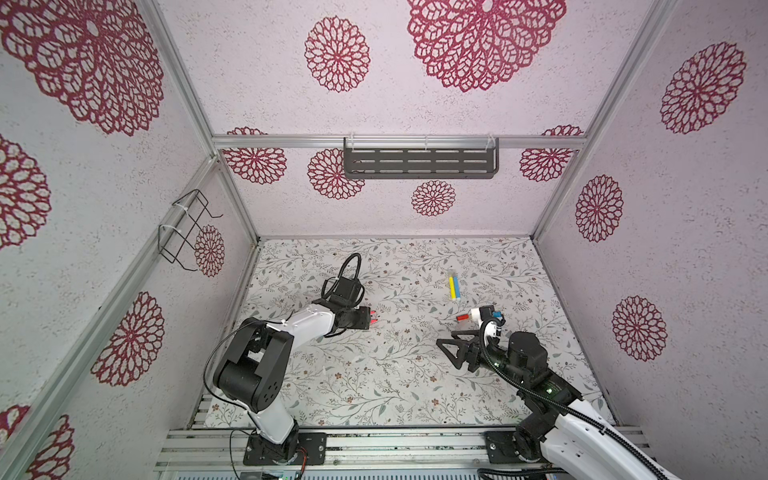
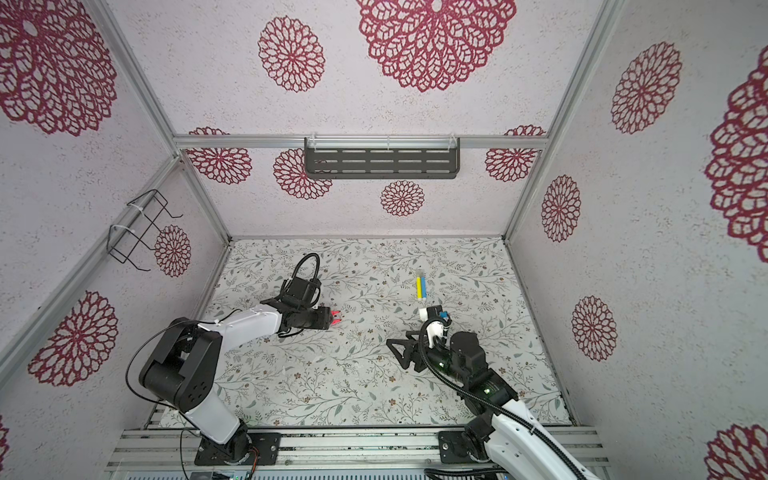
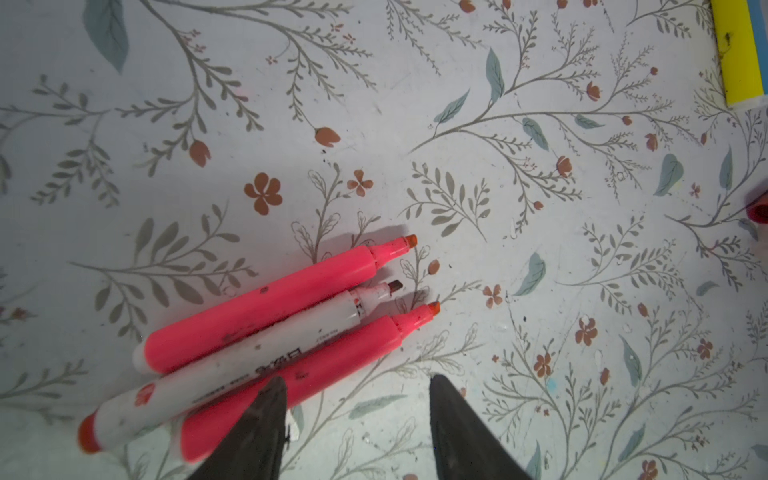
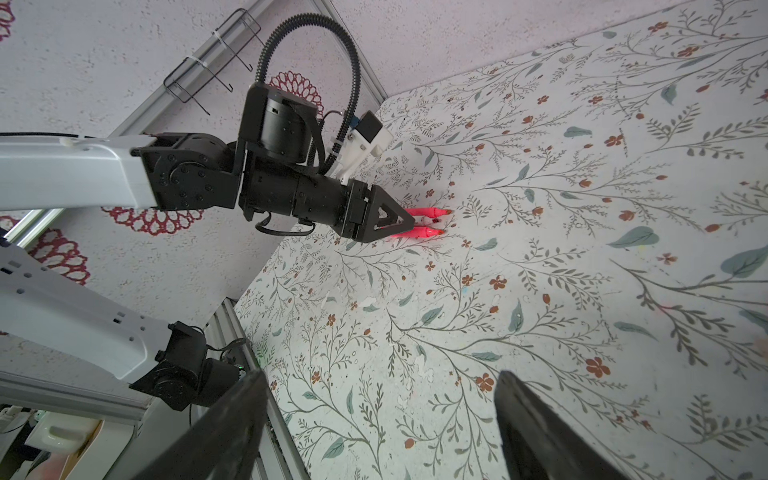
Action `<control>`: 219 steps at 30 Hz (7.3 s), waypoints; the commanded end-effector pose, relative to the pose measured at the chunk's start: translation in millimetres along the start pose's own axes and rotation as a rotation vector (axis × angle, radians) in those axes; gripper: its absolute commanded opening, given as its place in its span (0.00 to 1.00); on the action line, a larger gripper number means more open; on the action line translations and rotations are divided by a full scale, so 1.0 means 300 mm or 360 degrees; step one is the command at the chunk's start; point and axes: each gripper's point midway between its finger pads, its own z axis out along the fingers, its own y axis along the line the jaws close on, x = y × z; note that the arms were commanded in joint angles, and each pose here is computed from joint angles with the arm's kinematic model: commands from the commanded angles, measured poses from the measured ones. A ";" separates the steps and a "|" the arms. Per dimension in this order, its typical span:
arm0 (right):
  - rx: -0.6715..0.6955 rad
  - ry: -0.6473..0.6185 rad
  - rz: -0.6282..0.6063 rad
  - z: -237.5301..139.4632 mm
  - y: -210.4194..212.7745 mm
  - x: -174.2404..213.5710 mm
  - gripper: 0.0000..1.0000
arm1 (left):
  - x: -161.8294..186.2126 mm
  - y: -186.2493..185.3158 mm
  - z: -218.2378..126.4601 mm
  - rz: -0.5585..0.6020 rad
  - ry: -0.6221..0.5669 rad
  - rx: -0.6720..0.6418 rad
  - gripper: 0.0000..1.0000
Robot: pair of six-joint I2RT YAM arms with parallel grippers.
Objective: Insert the pens into the pen caps
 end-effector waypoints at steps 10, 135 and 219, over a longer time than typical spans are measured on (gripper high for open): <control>-0.0078 -0.0056 -0.0001 -0.009 0.039 -0.031 0.87 | -0.005 0.014 0.022 0.0032 0.0013 -0.0014 0.57; -0.0204 -0.0191 0.0073 -0.077 0.085 -0.036 0.98 | 0.326 -0.067 -0.091 -0.0079 0.0289 0.0020 0.59; -0.0001 -0.0007 0.0262 -0.008 -0.041 0.075 0.92 | 0.511 -0.332 -0.236 0.0282 0.0098 0.0181 0.09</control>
